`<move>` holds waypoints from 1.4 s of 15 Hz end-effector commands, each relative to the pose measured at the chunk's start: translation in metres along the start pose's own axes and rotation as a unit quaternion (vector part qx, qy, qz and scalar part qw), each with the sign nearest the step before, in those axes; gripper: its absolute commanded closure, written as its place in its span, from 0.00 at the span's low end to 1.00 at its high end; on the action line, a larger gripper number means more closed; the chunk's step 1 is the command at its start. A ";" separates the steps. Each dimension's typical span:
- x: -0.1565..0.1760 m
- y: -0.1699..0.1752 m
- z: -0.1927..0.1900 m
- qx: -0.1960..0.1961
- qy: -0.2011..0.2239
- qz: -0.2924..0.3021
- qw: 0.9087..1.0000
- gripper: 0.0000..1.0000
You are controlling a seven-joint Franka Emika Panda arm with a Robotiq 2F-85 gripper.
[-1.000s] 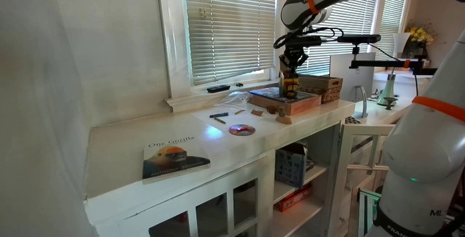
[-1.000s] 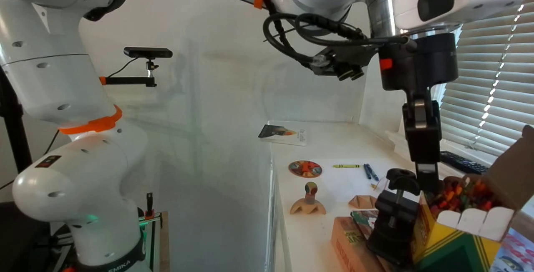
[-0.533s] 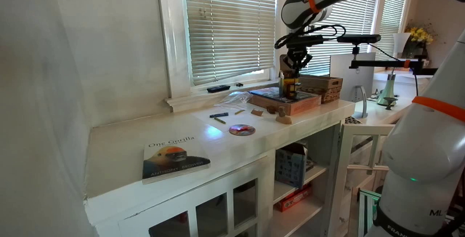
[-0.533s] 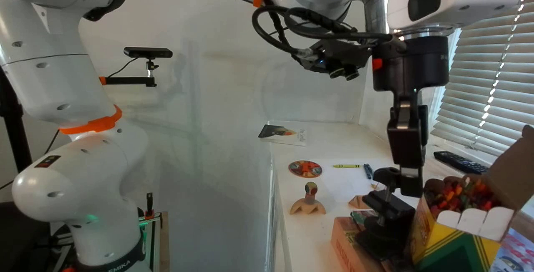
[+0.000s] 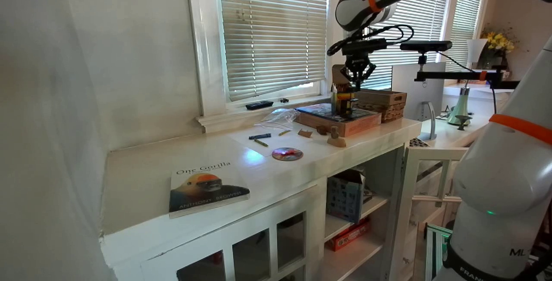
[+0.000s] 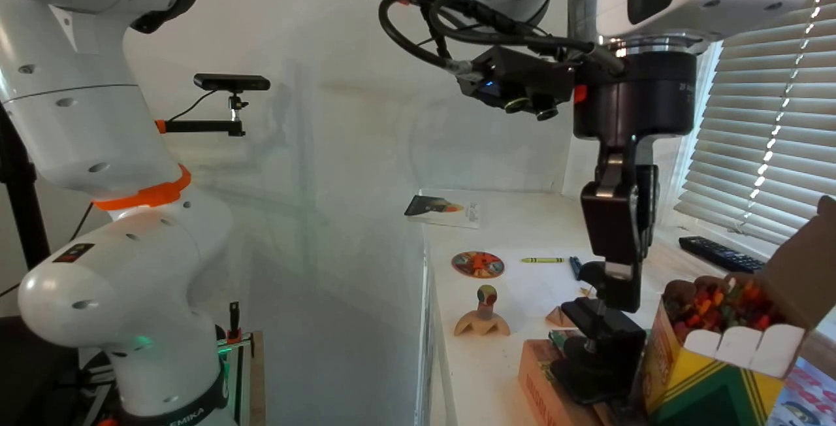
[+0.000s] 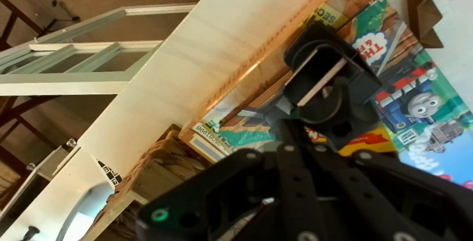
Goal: Rotate the object clockwise
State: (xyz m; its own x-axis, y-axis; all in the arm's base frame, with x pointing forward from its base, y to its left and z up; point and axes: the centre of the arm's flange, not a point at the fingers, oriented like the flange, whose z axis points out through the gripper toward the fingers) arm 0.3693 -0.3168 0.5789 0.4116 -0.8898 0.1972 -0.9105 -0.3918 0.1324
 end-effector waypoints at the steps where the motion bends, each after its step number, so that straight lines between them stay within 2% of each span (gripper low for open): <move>1: -0.003 0.009 -0.002 -0.013 -0.012 0.017 1.000 1.00; 9: -0.008 0.010 -0.007 0.019 0.009 0.007 1.000 1.00; 21: -0.013 0.006 -0.005 0.020 0.000 -0.002 1.000 1.00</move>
State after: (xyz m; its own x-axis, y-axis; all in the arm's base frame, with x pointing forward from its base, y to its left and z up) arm 0.3631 -0.3129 0.5876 0.4051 -0.8907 0.2064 -0.9140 -0.3894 0.1138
